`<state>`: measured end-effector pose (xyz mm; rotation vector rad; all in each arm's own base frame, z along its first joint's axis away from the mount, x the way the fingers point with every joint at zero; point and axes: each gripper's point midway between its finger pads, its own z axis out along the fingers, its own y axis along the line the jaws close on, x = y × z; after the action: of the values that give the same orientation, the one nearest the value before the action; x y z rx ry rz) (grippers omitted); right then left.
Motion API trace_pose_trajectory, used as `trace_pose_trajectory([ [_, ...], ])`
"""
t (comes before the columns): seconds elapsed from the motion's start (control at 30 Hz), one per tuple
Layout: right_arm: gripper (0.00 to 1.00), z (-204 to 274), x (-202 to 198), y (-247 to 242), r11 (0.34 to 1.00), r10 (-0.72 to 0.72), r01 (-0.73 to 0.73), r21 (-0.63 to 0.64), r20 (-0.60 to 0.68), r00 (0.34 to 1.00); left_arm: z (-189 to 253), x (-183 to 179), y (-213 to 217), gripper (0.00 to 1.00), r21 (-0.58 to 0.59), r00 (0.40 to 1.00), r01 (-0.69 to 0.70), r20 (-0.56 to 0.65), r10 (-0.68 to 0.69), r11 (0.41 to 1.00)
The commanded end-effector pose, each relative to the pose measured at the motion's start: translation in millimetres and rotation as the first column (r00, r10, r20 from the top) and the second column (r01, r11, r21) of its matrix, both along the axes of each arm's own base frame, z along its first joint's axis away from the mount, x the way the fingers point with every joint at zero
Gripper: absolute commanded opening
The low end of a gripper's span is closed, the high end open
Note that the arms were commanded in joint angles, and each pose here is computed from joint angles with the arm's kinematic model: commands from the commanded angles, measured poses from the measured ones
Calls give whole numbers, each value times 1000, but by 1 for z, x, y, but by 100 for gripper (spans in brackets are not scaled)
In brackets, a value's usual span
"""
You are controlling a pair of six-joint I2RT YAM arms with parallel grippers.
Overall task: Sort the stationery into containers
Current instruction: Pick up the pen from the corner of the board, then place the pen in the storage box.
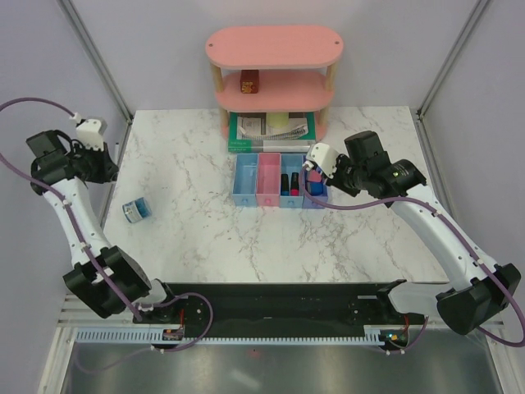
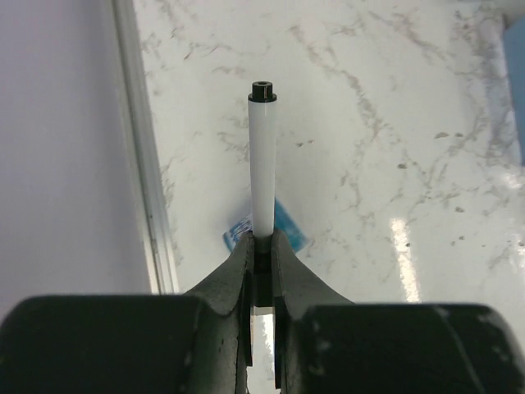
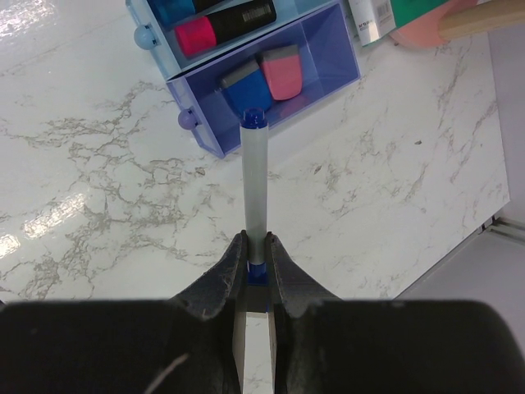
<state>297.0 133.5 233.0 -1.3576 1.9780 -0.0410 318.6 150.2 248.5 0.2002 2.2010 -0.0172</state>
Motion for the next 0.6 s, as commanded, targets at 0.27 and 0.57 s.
trace_pose_trajectory([
  [0.27,18,4,6,13,998,-5,5,66,-2,1000,39,42,-135,2,-121,983,180,3,-181,976],
  [0.57,18,-4,15,22,995,-10,14,96,-38,999,38,69,-232,2,-118,936,343,-36,-349,932],
])
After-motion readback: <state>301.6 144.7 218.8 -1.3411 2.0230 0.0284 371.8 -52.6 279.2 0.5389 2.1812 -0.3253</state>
